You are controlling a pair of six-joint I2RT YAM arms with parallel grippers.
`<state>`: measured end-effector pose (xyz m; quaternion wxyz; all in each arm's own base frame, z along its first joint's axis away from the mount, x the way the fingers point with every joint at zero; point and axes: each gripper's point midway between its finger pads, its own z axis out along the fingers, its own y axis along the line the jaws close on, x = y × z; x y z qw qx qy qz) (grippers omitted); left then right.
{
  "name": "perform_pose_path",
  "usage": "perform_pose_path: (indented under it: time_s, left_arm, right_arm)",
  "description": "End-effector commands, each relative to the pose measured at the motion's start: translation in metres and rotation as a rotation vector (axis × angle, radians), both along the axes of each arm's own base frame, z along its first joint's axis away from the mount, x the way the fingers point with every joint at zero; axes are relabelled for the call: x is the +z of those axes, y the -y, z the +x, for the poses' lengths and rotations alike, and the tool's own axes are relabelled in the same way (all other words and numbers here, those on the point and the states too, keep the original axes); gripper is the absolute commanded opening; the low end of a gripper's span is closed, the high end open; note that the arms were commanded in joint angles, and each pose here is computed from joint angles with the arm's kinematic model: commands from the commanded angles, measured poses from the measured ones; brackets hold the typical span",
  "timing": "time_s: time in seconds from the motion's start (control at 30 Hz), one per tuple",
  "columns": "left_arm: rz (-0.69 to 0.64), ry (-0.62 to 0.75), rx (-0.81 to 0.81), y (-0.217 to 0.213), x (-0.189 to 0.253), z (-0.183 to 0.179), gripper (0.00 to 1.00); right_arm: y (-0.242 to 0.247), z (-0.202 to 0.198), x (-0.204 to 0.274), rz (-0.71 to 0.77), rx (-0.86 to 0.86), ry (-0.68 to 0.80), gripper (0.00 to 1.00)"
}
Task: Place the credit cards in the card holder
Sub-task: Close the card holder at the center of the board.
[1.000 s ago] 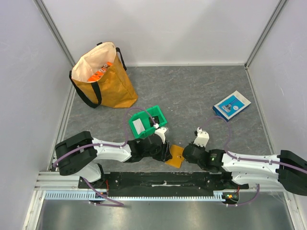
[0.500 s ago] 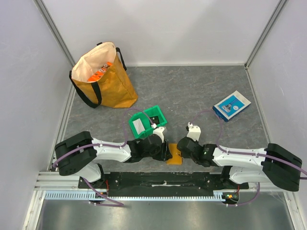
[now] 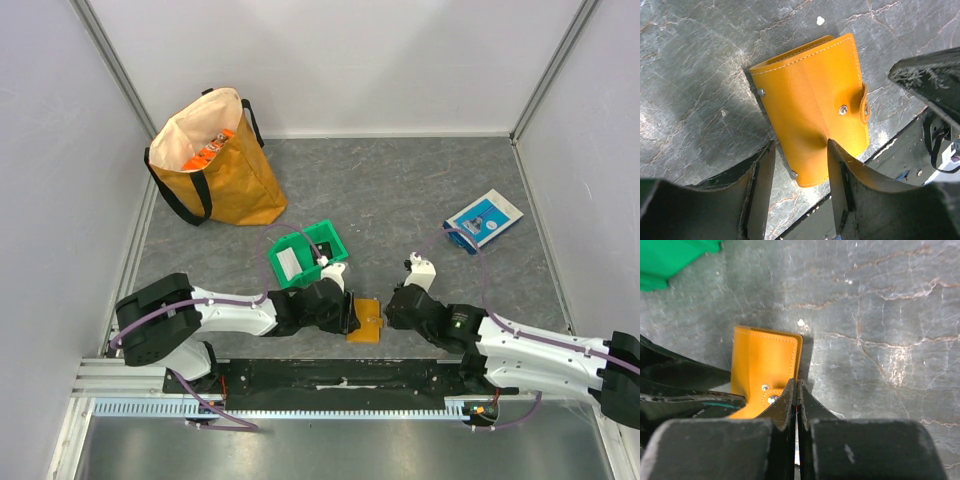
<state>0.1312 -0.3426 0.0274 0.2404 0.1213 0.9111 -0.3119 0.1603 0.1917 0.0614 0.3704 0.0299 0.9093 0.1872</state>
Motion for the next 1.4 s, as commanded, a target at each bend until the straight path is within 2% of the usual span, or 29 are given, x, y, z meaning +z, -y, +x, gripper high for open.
perform_pose_path:
  time_s: [0.0, 0.17, 0.5, 0.83, 1.17, 1.37]
  left_arm:
    - [0.09, 0.03, 0.014, -0.01, -0.007, 0.006, 0.54]
    - [0.123, 0.026, 0.013, -0.011, -0.013, 0.008, 0.51]
    - [0.16, 0.0, 0.001, -0.013, -0.028, 0.004, 0.49]
    - [0.188, -0.022, -0.015, -0.017, -0.04, -0.004, 0.4]
    - [0.214, -0.026, 0.009, -0.023, -0.044, -0.005, 0.4]
    - [0.244, -0.031, 0.022, -0.025, -0.046, -0.003, 0.4]
  right_arm:
    - [-0.006, -0.018, -0.017, -0.002, 0.091, -0.083, 0.0]
    - [-0.023, -0.023, -0.02, 0.045, 0.15, -0.104, 0.0]
    - [-0.029, -0.022, -0.027, 0.048, 0.158, -0.112, 0.0]
    - [-0.032, -0.023, -0.026, 0.058, 0.167, -0.114, 0.0]
    - [-0.026, -0.017, -0.011, 0.047, 0.154, -0.073, 0.0]
    - [-0.019, -0.029, -0.012, 0.024, 0.183, -0.114, 0.0]
